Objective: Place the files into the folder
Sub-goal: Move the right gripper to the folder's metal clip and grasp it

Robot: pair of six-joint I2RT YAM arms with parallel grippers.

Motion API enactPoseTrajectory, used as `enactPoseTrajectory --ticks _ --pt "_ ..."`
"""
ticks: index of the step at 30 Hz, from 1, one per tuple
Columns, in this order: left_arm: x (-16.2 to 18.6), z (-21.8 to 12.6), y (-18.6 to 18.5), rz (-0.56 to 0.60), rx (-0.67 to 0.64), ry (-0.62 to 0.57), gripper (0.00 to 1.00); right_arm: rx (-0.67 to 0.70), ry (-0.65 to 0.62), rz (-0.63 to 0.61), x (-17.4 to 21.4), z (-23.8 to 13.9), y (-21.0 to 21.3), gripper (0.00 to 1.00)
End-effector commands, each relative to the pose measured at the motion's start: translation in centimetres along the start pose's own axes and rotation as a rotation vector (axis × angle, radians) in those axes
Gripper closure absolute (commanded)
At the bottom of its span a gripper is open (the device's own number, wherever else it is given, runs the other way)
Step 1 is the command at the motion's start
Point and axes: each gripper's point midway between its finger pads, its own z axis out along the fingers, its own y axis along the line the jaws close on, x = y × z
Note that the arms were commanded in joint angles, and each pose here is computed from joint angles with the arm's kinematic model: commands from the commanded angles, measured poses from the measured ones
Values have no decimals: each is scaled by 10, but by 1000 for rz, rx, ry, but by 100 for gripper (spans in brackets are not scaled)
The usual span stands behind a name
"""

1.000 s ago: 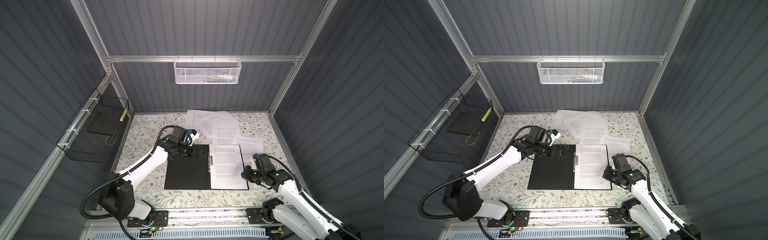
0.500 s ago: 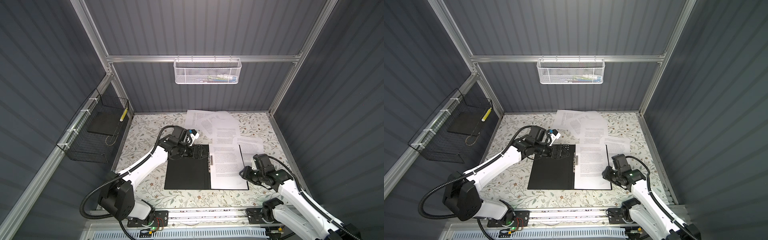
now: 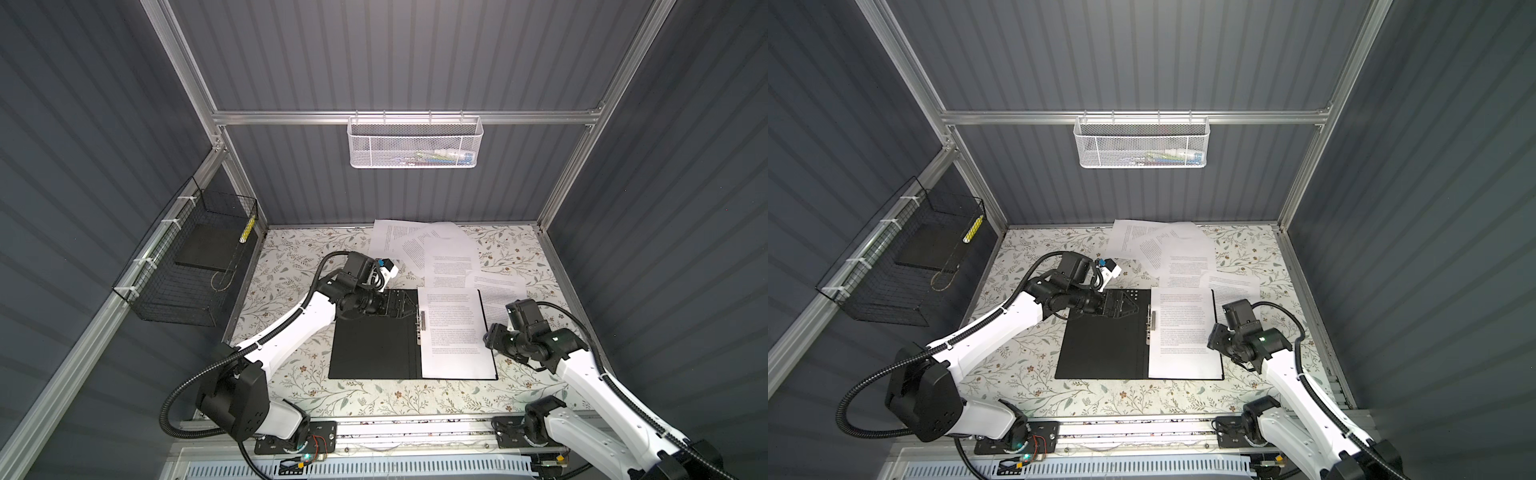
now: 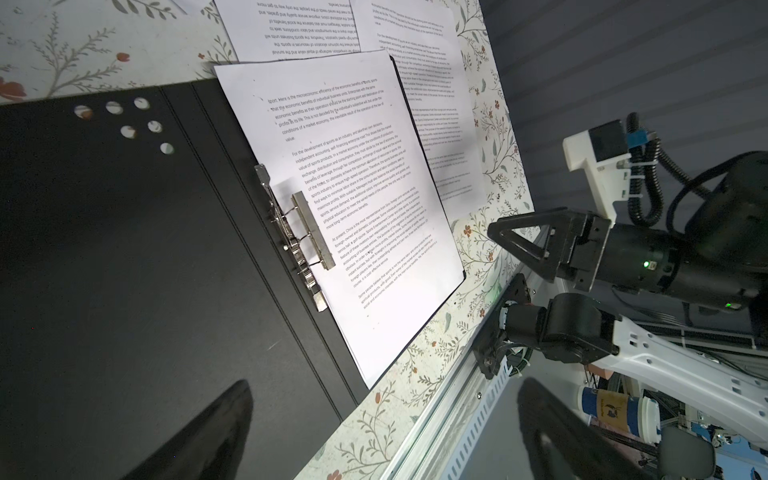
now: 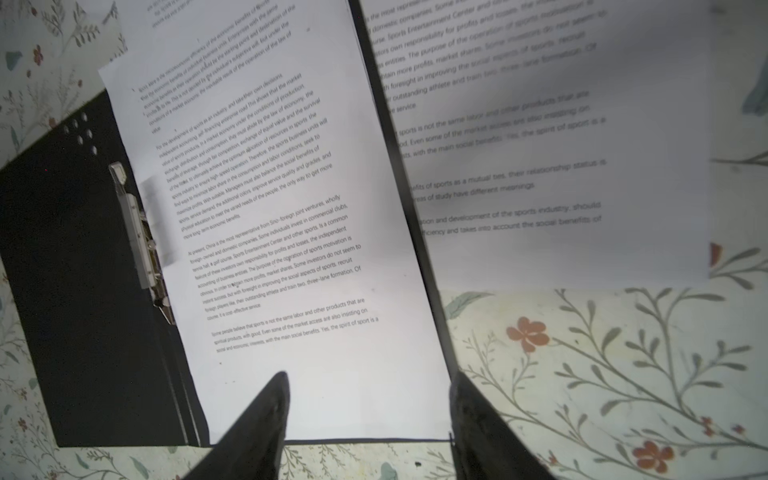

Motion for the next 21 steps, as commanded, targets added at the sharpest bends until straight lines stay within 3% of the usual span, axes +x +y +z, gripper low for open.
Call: enactPoseTrajectory --ticks 1,5,10,15,21 --pt "1 -2 1 -7 -1 0 0 -6 -55 -70 -24 -3 28 41" --pt "1 -6 2 7 -16 -9 0 -29 -8 -196 -26 20 86 38" --pt "-1 -10 4 21 -46 -23 0 -118 82 -288 -15 64 156 45" --pt "-1 -11 6 22 -53 -25 0 -156 144 -337 -1 92 192 48" --pt "-1 -10 6 20 -51 -22 0 -140 193 -339 12 111 194 56"
